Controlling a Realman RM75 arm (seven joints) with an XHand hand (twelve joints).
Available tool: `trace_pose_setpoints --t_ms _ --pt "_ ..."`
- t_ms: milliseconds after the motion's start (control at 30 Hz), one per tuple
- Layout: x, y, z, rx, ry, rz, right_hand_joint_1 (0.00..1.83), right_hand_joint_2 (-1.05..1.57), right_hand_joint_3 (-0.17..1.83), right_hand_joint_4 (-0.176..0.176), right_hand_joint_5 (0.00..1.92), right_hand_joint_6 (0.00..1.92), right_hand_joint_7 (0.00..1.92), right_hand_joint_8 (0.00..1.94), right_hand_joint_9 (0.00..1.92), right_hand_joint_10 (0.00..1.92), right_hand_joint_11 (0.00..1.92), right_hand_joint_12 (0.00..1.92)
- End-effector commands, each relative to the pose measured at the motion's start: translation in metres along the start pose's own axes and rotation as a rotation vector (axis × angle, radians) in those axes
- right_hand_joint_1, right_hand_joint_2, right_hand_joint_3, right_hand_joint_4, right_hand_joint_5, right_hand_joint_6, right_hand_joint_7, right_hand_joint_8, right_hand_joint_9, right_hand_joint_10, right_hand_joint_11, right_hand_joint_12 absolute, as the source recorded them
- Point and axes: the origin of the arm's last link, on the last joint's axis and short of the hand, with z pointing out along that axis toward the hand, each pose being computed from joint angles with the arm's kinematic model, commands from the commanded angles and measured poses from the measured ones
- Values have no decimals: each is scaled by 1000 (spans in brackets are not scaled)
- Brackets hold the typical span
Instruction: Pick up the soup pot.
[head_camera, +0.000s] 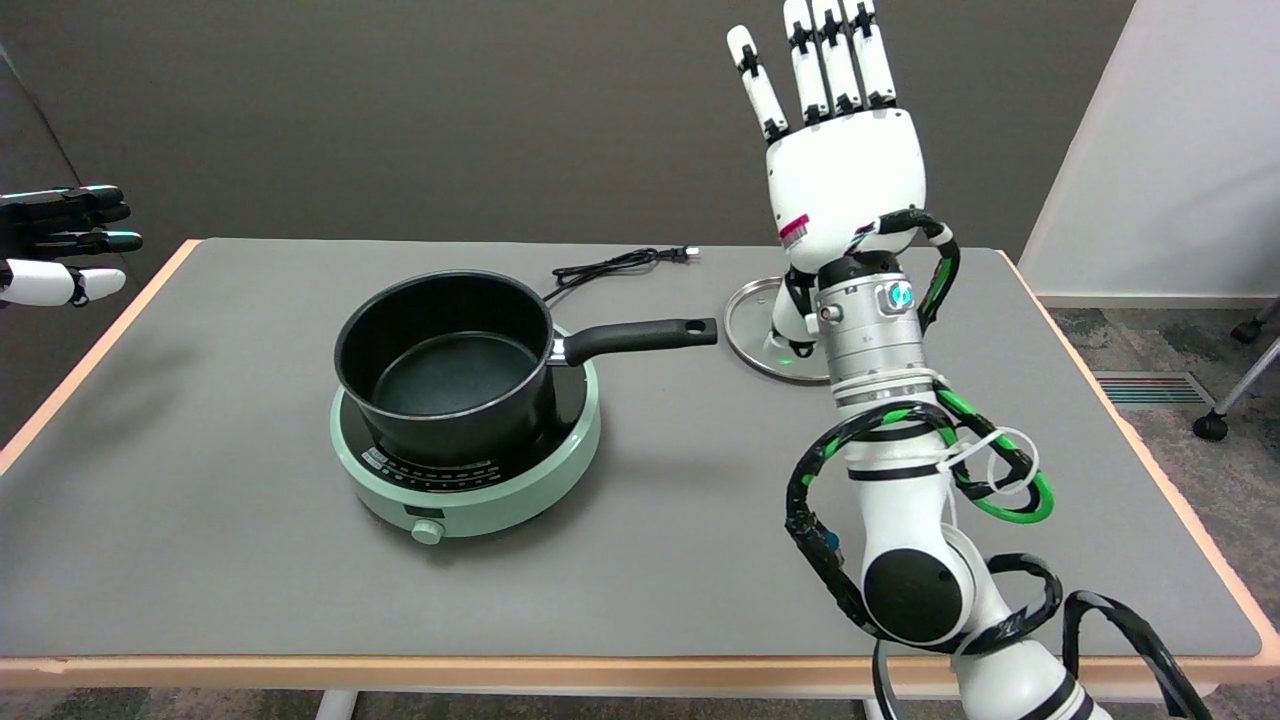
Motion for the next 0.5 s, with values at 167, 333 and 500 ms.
trace_pose_setpoints --t_ms 167,333,500 --pt "17 -31 -16 134 45 40 990 -666 478 176 6 6 6 6 6 6 6 6" --pt "30 -50 -24 196 11 193 1025 -715 485 176 0 0 0 0 0 0 0 0" --pt "24 -67 -30 236 -80 243 1095 -754 611 176 18 18 18 18 18 18 18 18"
